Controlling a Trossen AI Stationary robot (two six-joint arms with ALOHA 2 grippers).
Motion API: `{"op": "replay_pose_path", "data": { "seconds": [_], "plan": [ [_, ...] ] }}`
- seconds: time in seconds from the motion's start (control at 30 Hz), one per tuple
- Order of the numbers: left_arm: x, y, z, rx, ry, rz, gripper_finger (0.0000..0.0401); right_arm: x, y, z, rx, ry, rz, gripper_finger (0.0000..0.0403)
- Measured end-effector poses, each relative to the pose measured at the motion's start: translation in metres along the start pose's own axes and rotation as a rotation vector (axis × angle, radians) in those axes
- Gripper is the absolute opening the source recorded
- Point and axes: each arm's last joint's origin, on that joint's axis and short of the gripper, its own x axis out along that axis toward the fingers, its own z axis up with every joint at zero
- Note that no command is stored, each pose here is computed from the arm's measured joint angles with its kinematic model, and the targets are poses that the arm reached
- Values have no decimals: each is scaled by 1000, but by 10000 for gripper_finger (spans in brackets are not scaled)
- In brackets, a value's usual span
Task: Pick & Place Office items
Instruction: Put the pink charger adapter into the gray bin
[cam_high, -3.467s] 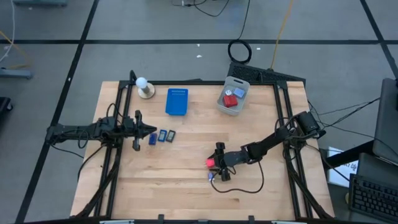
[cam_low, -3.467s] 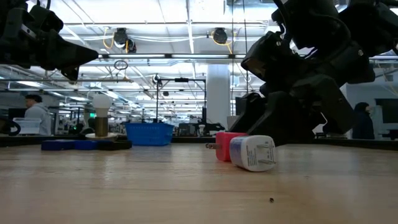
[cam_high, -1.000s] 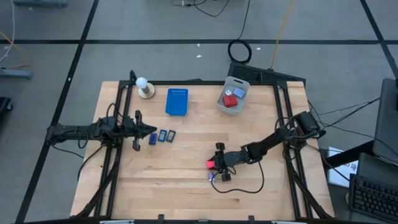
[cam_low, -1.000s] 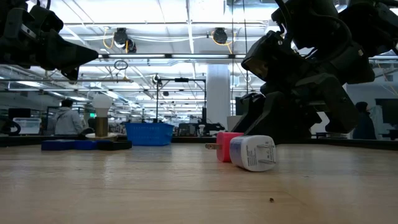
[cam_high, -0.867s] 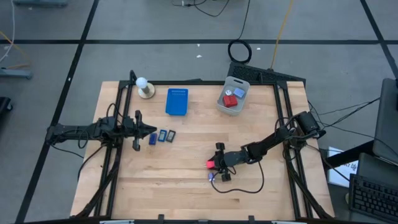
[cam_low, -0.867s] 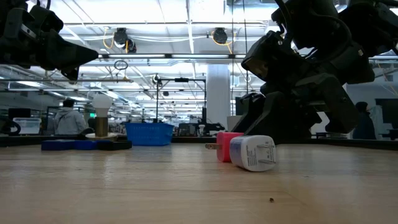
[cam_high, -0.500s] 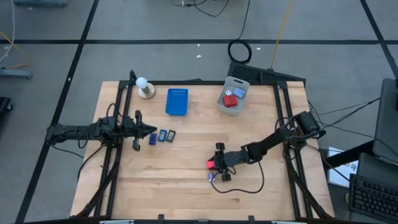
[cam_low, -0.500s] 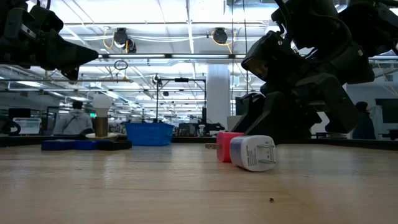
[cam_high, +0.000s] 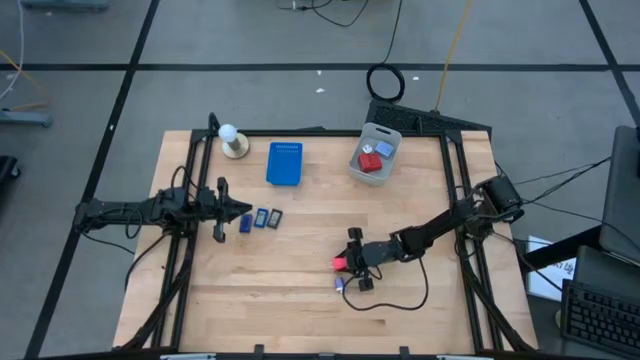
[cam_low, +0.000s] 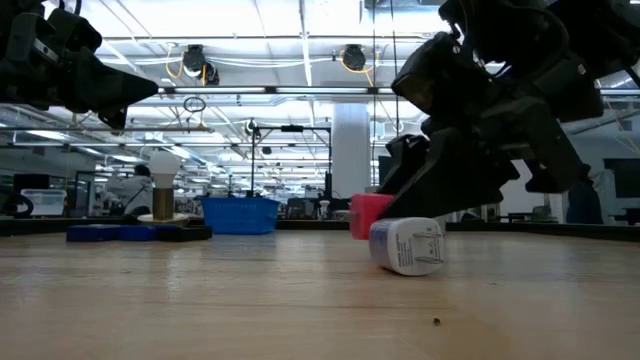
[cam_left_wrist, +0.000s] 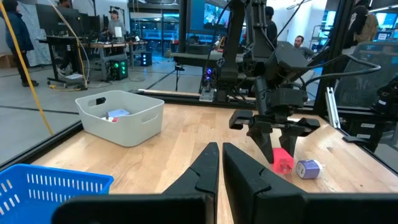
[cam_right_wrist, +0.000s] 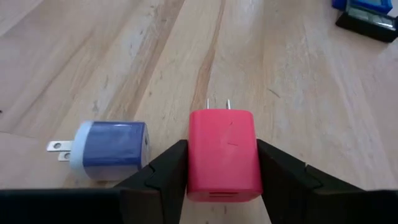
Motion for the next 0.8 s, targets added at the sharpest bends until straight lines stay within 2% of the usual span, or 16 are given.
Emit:
{"op": "replay_pose_path", "data": {
  "seconds": [0.4,0.6,0.8],
  "plan": [
    [0,0,0,0,0,0,21,-24,-3,12,-9,54,-6,159],
    [0,0,0,0,0,0,21,-47,-7,14,1,19,-3,151],
    [0,0,0,0,0,0,21,-77,-12,9,62,-42,-21,159]
  ]
}}
